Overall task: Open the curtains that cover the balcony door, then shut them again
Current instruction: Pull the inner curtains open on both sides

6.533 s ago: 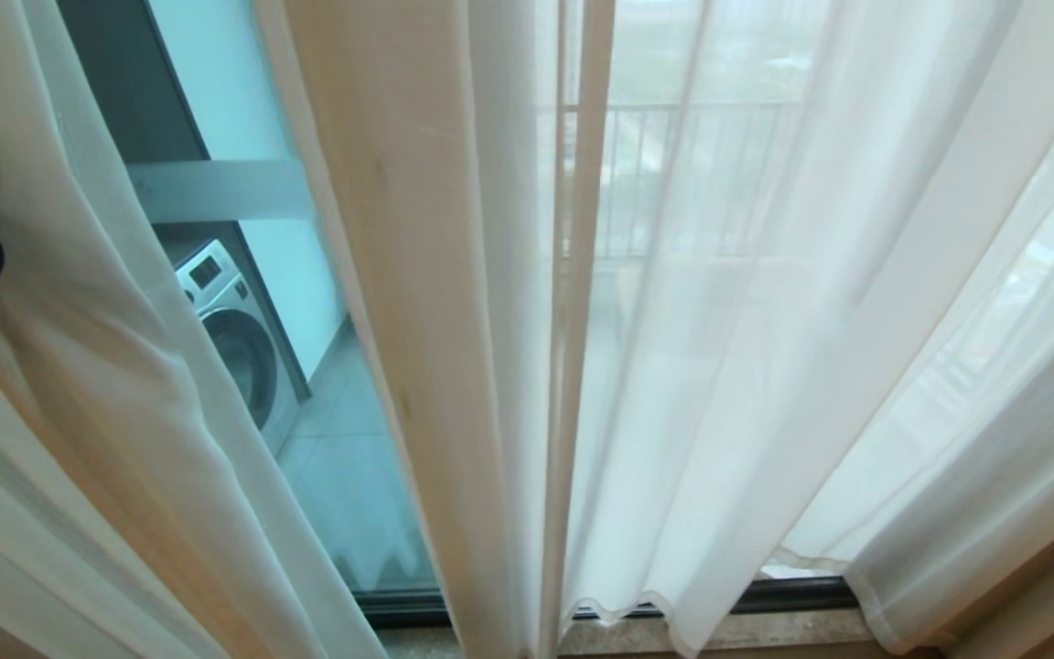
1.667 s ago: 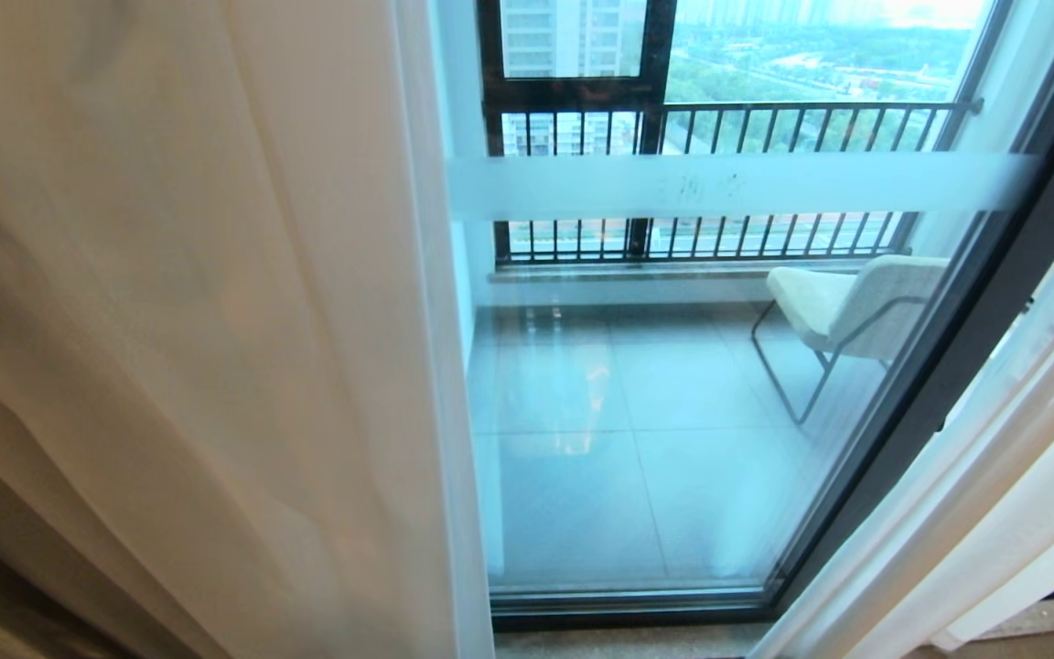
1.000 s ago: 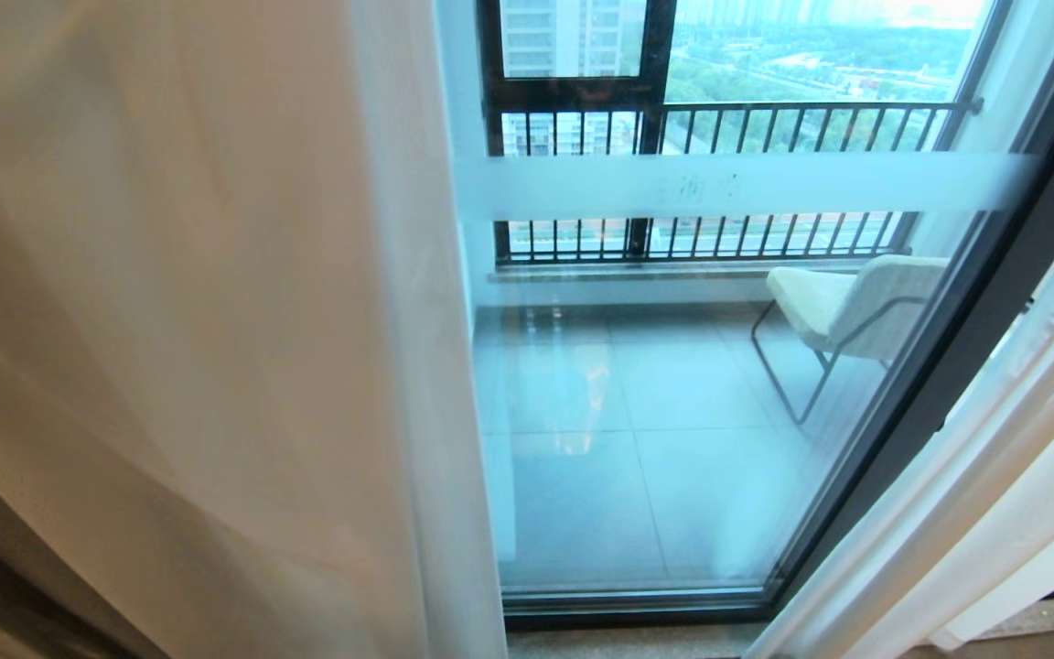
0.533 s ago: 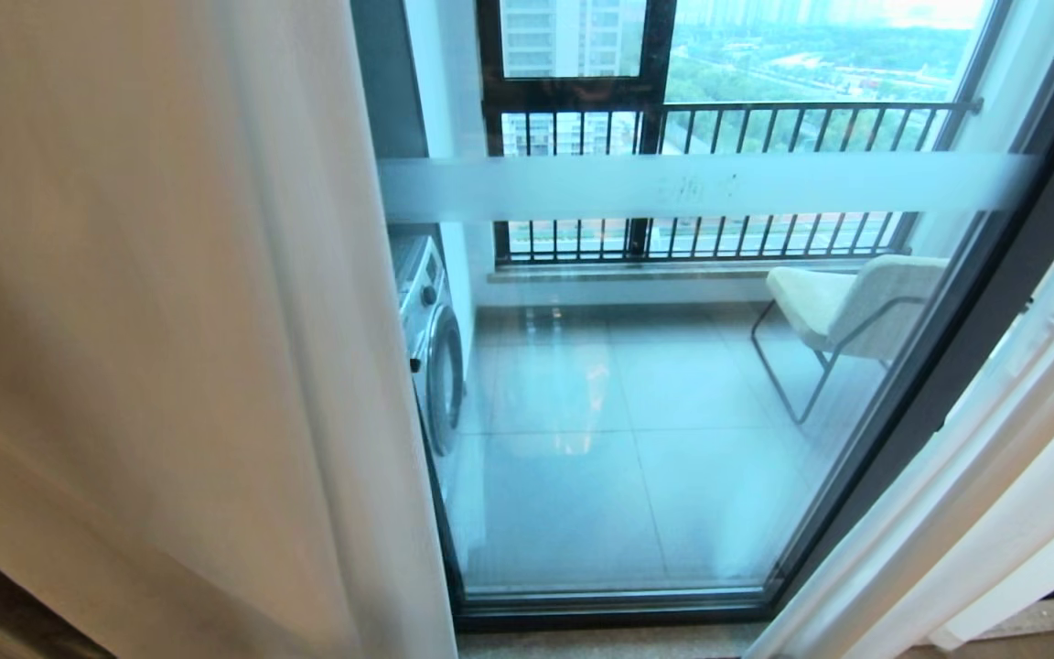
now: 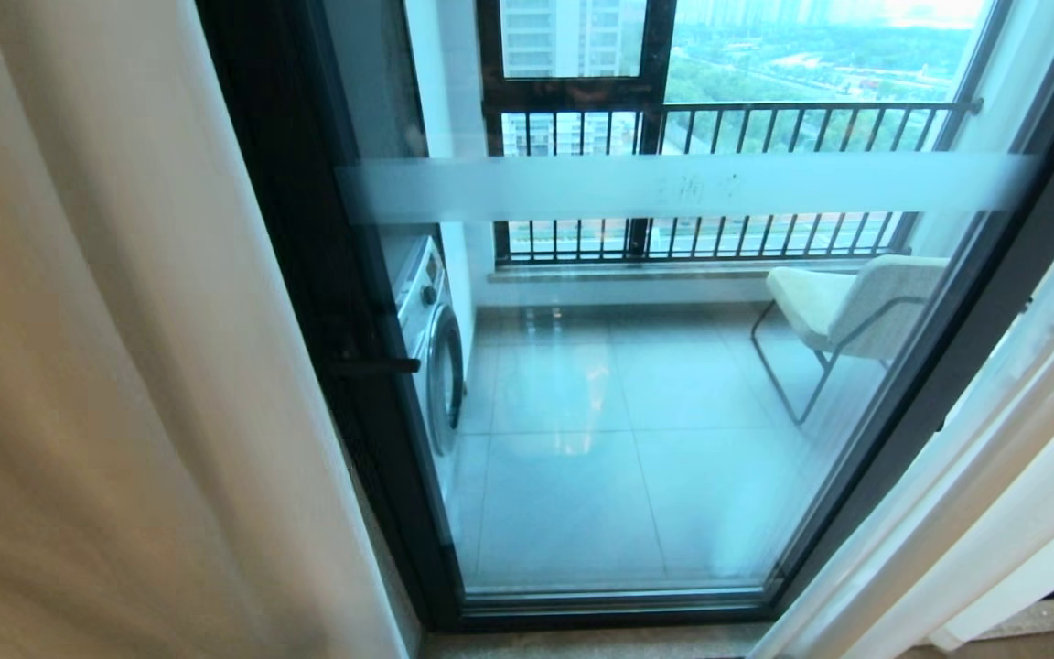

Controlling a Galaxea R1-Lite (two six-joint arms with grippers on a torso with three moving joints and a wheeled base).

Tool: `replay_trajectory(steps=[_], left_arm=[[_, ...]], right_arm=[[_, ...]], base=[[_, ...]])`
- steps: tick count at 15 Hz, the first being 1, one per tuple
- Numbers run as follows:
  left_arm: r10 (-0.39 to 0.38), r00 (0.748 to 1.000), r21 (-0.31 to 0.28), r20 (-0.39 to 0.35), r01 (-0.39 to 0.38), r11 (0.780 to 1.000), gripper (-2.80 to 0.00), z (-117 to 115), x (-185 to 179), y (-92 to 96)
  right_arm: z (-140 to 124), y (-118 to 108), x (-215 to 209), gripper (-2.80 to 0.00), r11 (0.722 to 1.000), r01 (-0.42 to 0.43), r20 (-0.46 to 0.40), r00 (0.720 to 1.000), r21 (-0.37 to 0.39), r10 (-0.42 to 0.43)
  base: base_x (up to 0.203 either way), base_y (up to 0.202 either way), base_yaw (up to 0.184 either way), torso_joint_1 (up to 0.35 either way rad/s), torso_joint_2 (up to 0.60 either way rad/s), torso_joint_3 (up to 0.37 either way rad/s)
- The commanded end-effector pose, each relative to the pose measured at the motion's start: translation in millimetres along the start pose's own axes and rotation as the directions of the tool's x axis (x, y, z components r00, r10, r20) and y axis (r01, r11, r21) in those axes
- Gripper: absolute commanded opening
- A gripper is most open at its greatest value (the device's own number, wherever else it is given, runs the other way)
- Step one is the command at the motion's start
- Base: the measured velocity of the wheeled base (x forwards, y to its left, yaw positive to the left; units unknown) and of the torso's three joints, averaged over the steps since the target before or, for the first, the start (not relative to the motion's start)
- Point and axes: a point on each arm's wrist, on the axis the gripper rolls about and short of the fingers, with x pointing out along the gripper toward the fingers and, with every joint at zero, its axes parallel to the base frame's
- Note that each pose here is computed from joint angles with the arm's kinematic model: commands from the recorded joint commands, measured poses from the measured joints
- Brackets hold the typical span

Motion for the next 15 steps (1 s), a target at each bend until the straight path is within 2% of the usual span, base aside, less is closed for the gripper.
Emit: replay_trajectory(steps=[1, 3, 7, 13, 15], left_arm=[[0.079, 0.996, 0.014, -0.027, -0.079, 0.997, -2.8, -18, 22, 30.0], [0.125, 0.991, 0.013, -0.052, -0.125, 0.992, -2.8, -30, 33, 49.3], [0.157, 0.981, 0.023, -0.11, -0.156, 0.988, -2.8, -51, 46, 75.8], [0.184, 0.968, 0.03, -0.173, -0.181, 0.983, -2.8, -75, 56, 102.0], [0.186, 0.968, 0.03, -0.171, -0.183, 0.983, -2.8, -73, 55, 103.9]], right_arm=[[0, 0, 0, -2.8, 1.0, 0.0, -0.001, 1.0, -0.001, 0.0], [0, 0, 0, -2.8, 1.0, 0.0, 0.0, 1.0, -0.001, 0.0], [0, 0, 0, -2.8, 1.0, 0.0, 0.0, 1.0, -0.001, 0.0], [0, 0, 0, -2.8, 1.0, 0.0, 0.0, 1.0, -0.001, 0.0], [0, 0, 0, -2.8, 1.0, 0.0, 0.0, 1.0, -0.001, 0.0]], base=[[0.0, 0.0, 0.0, 0.0, 0.0, 0.0], [0.0, 0.0, 0.0, 0.0, 0.0, 0.0], [0.0, 0.0, 0.0, 0.0, 0.0, 0.0], [0.0, 0.0, 0.0, 0.0, 0.0, 0.0], [0.0, 0.0, 0.0, 0.0, 0.0, 0.0]])
